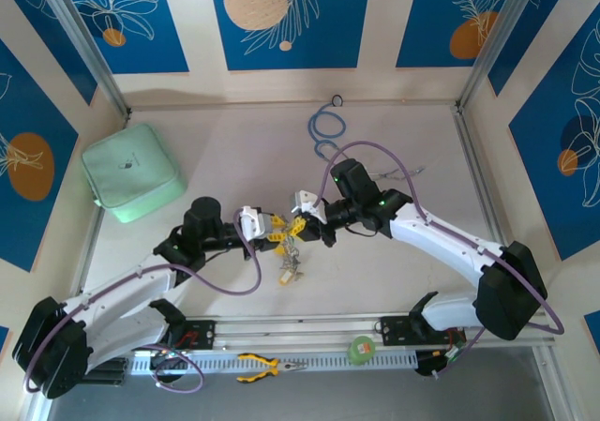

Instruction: Put the keys on the keyring

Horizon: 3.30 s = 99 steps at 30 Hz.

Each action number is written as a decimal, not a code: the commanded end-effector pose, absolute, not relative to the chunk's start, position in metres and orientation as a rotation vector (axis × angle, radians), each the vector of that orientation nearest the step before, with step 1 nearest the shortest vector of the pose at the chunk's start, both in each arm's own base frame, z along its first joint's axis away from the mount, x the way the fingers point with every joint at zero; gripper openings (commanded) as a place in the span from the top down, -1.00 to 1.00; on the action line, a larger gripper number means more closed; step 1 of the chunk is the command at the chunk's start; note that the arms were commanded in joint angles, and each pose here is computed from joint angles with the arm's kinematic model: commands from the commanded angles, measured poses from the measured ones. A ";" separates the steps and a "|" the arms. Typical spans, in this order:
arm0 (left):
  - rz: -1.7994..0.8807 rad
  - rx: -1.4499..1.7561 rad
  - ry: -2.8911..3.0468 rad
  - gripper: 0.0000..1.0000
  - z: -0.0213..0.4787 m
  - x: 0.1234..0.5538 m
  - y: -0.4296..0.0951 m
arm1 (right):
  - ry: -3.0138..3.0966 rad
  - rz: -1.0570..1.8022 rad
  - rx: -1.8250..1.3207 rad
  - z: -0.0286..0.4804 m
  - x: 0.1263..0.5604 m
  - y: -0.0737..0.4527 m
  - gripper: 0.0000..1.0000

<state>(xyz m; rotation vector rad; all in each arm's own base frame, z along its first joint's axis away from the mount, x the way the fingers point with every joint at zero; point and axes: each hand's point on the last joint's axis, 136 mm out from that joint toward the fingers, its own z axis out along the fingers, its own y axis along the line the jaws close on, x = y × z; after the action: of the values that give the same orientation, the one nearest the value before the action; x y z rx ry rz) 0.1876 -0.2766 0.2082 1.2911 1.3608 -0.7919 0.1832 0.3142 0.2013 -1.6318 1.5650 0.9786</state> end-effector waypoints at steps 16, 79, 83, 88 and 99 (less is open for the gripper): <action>-0.814 1.324 1.365 0.38 0.219 0.183 -0.279 | 1.611 0.536 -1.899 0.200 0.185 0.309 1.00; -0.952 1.206 1.184 1.00 0.248 0.169 -0.283 | 1.656 0.931 -1.645 0.206 0.179 0.307 1.00; -0.955 1.207 1.187 1.00 0.248 0.170 -0.283 | 1.639 0.956 -1.641 0.209 0.181 0.314 1.00; -0.951 1.208 1.192 1.00 0.246 0.169 -0.283 | 1.617 0.941 -1.609 0.215 0.186 0.314 1.00; -0.934 1.191 1.164 1.00 0.253 0.172 -0.282 | 1.627 1.070 -1.604 0.209 0.174 0.314 1.00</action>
<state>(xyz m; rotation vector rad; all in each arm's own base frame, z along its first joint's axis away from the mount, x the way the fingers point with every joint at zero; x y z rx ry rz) 0.1762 -0.2807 0.2295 1.2005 1.2669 -0.9316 0.1851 0.3111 0.2048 -1.6021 1.6573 0.9715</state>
